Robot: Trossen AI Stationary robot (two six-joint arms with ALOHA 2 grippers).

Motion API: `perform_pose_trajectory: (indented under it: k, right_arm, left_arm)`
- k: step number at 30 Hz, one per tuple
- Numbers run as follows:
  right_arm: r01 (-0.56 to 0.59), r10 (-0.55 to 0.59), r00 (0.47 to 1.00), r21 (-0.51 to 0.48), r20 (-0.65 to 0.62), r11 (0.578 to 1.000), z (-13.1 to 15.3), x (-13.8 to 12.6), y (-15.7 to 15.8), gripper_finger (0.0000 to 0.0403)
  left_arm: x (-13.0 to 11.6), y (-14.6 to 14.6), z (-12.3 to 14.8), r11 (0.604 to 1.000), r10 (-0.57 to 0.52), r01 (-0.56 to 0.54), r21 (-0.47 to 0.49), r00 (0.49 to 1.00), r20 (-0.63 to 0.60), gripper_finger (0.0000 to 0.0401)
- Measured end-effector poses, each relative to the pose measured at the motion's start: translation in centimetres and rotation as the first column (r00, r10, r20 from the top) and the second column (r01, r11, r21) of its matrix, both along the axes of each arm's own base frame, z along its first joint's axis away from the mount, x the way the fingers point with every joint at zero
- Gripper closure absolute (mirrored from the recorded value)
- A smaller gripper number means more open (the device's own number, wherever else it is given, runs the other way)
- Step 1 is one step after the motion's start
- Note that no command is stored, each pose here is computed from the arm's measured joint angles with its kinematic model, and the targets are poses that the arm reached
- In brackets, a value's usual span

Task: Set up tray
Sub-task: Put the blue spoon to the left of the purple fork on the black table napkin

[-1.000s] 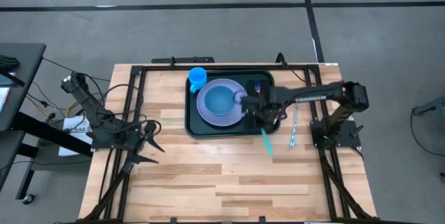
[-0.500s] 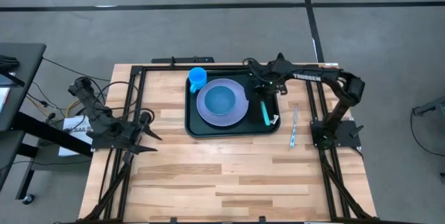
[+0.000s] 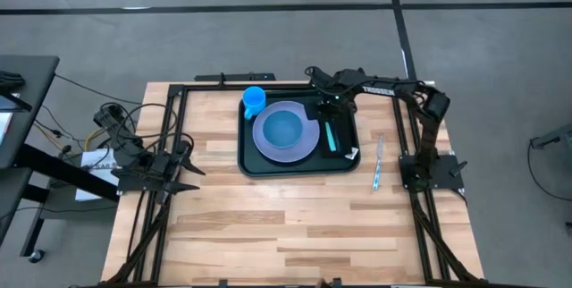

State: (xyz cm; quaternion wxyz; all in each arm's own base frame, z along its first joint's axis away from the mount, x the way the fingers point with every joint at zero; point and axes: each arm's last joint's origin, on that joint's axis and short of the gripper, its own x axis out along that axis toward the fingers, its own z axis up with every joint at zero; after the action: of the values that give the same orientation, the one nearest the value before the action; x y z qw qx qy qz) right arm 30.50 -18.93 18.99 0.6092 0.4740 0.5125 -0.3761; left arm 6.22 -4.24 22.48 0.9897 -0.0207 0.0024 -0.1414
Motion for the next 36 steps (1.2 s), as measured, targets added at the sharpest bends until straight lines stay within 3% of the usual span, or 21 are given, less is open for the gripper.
perform_pose_trajectory:
  k: [14,36]
  right_arm:
    - [0.022,-0.020,0.998,0.041,-0.056,0.999,-2.8,1.3,-1.1,0.0386]
    - [0.062,-0.061,0.992,0.009,-0.107,0.998,-3.3,1.6,-0.6,0.0382]
  left_arm:
    - [0.0,-0.1,-0.1,1.000,-0.025,0.025,0.002,1.000,-0.005,0.0221]
    - [0.0,-0.1,-0.1,0.999,-0.034,0.034,0.002,0.999,-0.008,0.0221]
